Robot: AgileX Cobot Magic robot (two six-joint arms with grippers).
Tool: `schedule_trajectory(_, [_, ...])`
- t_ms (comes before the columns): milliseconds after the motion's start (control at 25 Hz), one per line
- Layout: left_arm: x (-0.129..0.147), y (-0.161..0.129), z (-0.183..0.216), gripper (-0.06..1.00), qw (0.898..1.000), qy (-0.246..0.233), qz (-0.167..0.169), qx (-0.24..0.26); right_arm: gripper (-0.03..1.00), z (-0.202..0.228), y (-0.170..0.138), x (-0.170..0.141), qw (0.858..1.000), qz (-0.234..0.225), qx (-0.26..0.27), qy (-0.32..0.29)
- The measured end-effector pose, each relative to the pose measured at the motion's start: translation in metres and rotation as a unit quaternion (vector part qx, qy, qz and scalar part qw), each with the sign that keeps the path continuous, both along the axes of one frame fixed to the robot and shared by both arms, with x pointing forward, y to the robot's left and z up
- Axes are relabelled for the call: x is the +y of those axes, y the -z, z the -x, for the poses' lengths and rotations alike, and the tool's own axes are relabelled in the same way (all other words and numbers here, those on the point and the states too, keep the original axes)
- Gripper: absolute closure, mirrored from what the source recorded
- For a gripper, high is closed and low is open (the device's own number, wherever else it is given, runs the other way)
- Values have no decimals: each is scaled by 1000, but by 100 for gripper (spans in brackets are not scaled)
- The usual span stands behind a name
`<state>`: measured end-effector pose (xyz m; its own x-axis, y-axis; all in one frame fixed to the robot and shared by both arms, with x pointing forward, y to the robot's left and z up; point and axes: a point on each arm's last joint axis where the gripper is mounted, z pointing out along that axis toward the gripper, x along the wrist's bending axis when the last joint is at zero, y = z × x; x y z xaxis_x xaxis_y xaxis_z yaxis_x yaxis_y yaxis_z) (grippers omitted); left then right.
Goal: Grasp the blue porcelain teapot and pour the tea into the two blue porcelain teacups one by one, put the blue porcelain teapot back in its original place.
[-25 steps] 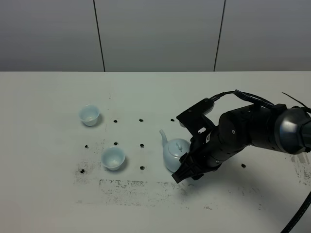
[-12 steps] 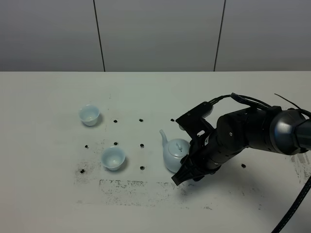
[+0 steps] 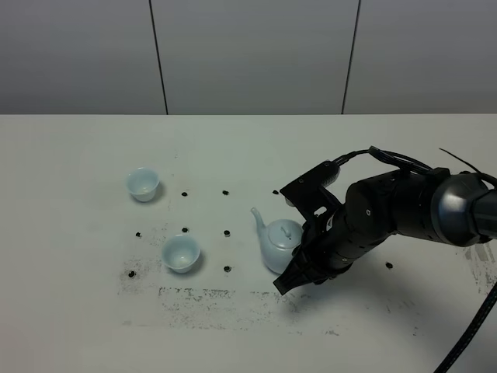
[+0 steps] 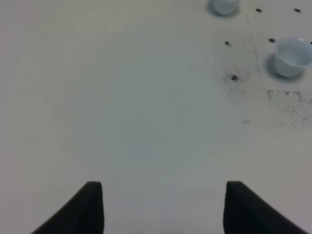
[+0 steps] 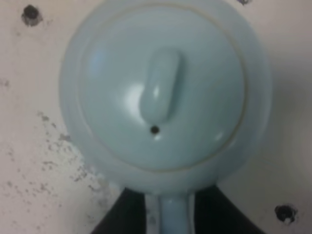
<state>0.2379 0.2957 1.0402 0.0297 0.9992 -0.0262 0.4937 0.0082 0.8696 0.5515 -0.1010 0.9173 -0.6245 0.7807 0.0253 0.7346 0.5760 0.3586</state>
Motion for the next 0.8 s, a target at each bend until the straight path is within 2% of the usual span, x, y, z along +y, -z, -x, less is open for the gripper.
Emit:
schedule_trajectory(120, [0, 0, 0, 44, 1000, 0, 0, 0, 93, -1, -1, 1, 1000, -4, -7, 2])
schedule_trajectory(800, [0, 0, 0, 44, 1000, 0, 0, 0, 93, -6, -10, 5, 998, -31, -45, 18])
